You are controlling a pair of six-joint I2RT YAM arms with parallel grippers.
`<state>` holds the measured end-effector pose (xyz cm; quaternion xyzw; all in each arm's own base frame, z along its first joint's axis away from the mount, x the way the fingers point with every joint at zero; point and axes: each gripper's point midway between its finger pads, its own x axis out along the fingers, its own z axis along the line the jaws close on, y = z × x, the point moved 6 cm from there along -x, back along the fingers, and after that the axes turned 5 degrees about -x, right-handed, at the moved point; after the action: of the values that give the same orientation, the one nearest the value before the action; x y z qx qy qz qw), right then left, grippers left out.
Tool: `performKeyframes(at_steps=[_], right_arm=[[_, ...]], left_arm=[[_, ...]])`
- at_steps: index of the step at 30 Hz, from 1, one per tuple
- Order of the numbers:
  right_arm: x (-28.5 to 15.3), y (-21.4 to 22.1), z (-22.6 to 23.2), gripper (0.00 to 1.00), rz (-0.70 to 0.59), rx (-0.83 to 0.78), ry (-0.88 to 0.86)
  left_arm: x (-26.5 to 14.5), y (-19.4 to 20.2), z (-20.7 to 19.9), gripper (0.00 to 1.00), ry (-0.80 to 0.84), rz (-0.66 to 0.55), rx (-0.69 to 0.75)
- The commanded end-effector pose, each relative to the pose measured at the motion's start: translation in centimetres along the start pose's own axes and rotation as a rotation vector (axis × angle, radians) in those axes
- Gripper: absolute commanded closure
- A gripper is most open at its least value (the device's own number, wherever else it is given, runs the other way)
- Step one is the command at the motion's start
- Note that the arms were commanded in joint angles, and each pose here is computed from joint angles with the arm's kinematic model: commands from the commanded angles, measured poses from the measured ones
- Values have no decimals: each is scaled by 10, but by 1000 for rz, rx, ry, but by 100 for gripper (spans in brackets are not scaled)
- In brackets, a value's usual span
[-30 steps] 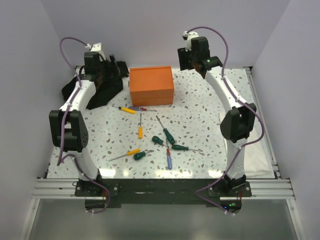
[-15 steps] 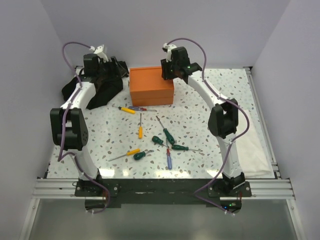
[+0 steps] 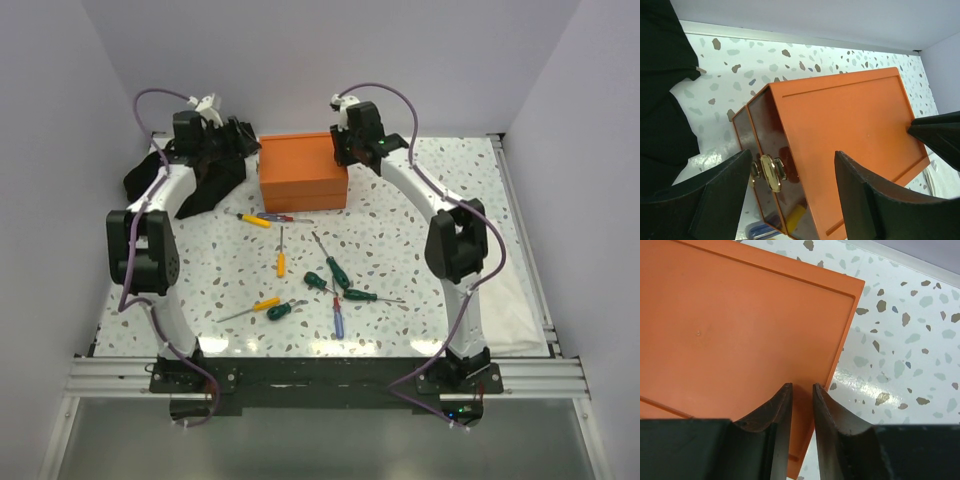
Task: Sort the tools into containers
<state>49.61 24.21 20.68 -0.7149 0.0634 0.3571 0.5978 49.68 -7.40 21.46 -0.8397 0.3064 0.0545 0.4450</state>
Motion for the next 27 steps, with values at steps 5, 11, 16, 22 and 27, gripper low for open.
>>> performKeyframes(at_steps=[5,11,16,22,27], right_arm=[[-13,52,-27,74,204,-46,119],[-25,65,-35,74,249,-53,141],[-35,79,-52,74,287,-69,172],[-51,92,-76,74,323,-59,210],[-62,100,-103,74,349,-34,256]], left_arm=[[20,17,-23,30,94,45,3],[34,38,-31,31,106,92,-2],[46,61,-53,31,150,153,23],[58,81,-70,33,189,207,84],[66,96,-86,34,242,259,150]])
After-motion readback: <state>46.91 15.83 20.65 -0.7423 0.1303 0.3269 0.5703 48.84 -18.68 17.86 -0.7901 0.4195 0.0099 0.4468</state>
